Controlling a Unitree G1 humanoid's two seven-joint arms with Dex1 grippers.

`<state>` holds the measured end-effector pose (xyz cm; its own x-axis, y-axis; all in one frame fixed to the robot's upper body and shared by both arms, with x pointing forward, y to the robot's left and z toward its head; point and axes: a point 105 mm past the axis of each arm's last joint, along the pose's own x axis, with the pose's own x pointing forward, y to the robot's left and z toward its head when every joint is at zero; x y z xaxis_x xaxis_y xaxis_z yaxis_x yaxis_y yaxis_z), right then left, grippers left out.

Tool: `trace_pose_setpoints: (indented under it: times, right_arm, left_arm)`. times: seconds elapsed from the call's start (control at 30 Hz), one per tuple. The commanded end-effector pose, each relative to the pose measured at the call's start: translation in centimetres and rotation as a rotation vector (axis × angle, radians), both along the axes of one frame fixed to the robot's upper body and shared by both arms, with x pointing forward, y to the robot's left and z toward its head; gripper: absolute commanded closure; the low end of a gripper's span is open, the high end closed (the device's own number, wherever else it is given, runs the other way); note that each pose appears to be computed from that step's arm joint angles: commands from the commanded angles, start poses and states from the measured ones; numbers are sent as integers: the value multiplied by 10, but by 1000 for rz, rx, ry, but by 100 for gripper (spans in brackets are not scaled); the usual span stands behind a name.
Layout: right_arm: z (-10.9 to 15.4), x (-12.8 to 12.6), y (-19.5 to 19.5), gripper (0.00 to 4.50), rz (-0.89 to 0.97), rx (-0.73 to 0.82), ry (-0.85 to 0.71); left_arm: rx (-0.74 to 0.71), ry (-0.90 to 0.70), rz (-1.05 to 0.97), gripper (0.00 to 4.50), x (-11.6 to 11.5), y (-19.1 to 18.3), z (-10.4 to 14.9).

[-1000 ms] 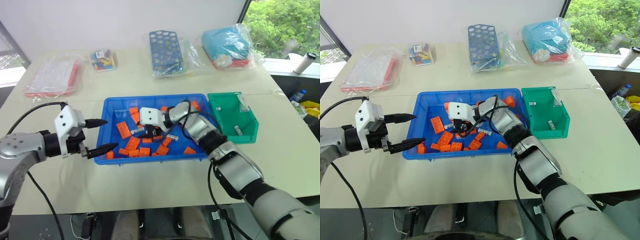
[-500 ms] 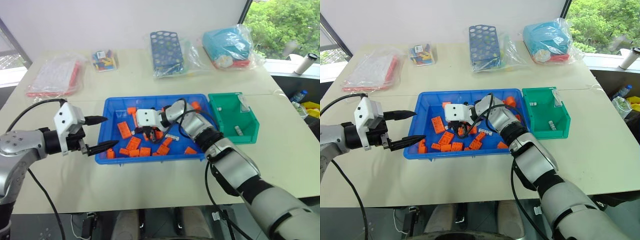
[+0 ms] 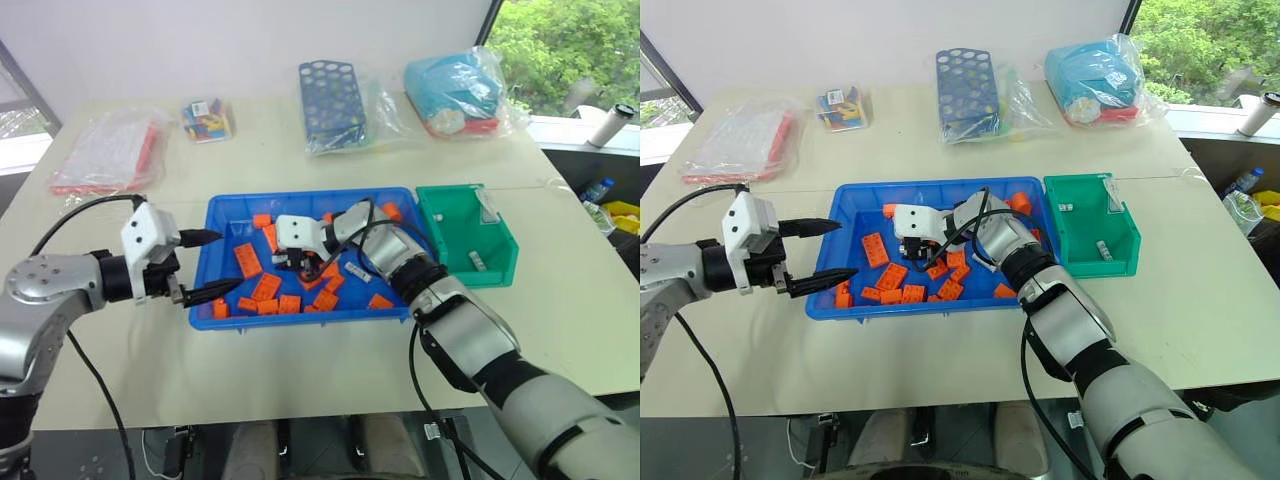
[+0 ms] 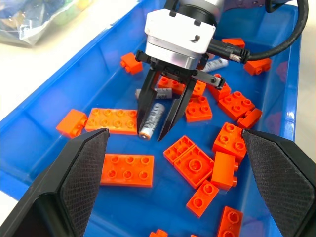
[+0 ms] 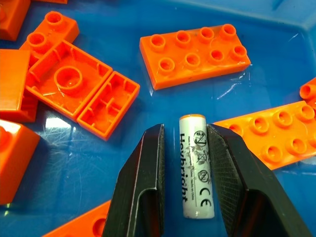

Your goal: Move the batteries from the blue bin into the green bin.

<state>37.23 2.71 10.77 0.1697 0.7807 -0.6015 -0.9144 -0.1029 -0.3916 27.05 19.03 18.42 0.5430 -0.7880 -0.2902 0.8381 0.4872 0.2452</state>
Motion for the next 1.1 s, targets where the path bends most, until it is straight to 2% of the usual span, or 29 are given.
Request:
trace_pose_setpoints:
  times: [0.03, 0.07, 0.1, 0.2, 0.33, 0.4, 0.53, 0.63, 0.73, 0.77, 0.9, 1.03, 1.1]
  right_arm:
    - [-15, 1, -8, 317, -22, -66, 27]
    - [-16, 0, -8, 317, -18, -71, 31]
    - [-17, -1, -8, 341, -14, -72, 40]
    - [-18, -5, -7, 439, 10, -70, 59]
    - [-11, -5, -4, 442, -2, -30, 57]
    - [0, -5, -3, 442, -10, 17, 69]
    - [53, -3, -15, 442, -91, 210, 85]
    - [102, 0, -53, 442, -244, 370, 63]
    - [129, 3, -110, 442, -456, 440, 26]
    - [132, 2, -121, 442, -500, 445, 21]
    - [132, -6, -208, 442, -794, 383, -52]
    - [124, -22, -256, 442, -973, 345, -59]
    - [116, -28, -269, 442, -1028, 326, -56]
  left_arm:
    - [0, -37, -3, 0, -2, 1, 6]
    - [0, -38, -1, 0, -2, 2, 6]
    - [0, -38, 0, 0, -2, 2, 6]
    - [-1, -37, 1, 0, -3, 2, 6]
    - [-4, -22, -16, 0, -6, 0, 3]
    - [-6, -14, -34, 0, -7, -3, 2]
    - [-21, 0, -85, 0, -11, -13, 1]
    - [-32, 3, -125, 0, -12, -22, 2]
    - [-57, -2, -149, 0, -9, -29, 5]
    - [-64, -3, -151, 0, -9, -30, 6]
    - [-62, -1, -161, 0, -2, -31, 5]
    - [-52, 0, -178, 0, 3, -31, 5]
    - [-51, -4, -185, 0, 6, -31, 7]
